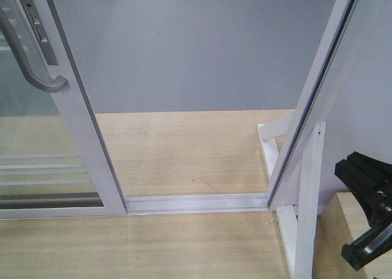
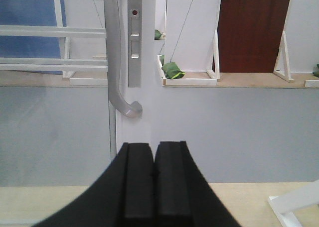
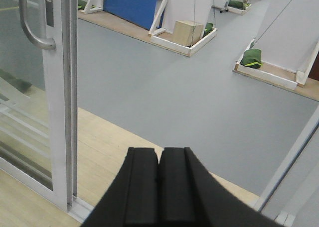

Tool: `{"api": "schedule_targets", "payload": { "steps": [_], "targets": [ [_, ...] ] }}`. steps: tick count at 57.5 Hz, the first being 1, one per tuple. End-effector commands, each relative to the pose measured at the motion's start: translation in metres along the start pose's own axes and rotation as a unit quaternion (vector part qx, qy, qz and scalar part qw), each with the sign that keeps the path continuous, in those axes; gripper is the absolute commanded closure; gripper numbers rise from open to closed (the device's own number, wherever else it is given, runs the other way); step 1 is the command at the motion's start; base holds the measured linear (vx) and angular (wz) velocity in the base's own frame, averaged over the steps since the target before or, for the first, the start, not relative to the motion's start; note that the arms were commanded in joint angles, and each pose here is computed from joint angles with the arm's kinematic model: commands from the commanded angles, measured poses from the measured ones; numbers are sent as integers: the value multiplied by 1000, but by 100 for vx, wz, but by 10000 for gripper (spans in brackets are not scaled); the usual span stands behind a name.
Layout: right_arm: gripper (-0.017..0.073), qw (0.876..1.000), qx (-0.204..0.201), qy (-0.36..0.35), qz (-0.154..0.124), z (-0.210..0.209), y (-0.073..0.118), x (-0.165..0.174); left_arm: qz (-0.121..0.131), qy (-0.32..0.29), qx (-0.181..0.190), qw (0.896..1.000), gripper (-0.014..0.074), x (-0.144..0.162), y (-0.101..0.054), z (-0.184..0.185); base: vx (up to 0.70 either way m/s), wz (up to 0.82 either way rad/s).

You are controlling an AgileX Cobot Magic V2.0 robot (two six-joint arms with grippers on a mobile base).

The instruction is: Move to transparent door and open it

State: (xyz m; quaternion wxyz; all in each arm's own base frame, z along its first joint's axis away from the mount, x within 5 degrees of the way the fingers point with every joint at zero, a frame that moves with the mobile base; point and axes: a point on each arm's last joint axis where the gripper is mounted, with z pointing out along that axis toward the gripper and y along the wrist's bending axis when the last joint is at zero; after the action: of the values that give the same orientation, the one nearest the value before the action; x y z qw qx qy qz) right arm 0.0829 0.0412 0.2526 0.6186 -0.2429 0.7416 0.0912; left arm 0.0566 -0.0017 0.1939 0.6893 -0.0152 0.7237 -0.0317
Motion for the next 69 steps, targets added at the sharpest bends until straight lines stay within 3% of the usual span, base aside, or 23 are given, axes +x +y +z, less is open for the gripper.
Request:
{"api": "schedule_targets", "payload": {
  "steps": [1,20,35,69],
  "targets": [
    [559,999,22,-47,-6,-6,-2,0,-6,-30,2,1000,594,3,0,0,0,0],
    [559,999,33,-41,6,-17,10,73,-6,-30,2,1000,593,3,0,0,0,0],
    [559,991,126,-48,23,-23,0,74,-6,-30,2,1000,593,3,0,0,0,0],
    [559,989,132,-65,20,-23,-1,71,-6,-30,2,1000,593,3,0,0,0,0]
  ]
}}
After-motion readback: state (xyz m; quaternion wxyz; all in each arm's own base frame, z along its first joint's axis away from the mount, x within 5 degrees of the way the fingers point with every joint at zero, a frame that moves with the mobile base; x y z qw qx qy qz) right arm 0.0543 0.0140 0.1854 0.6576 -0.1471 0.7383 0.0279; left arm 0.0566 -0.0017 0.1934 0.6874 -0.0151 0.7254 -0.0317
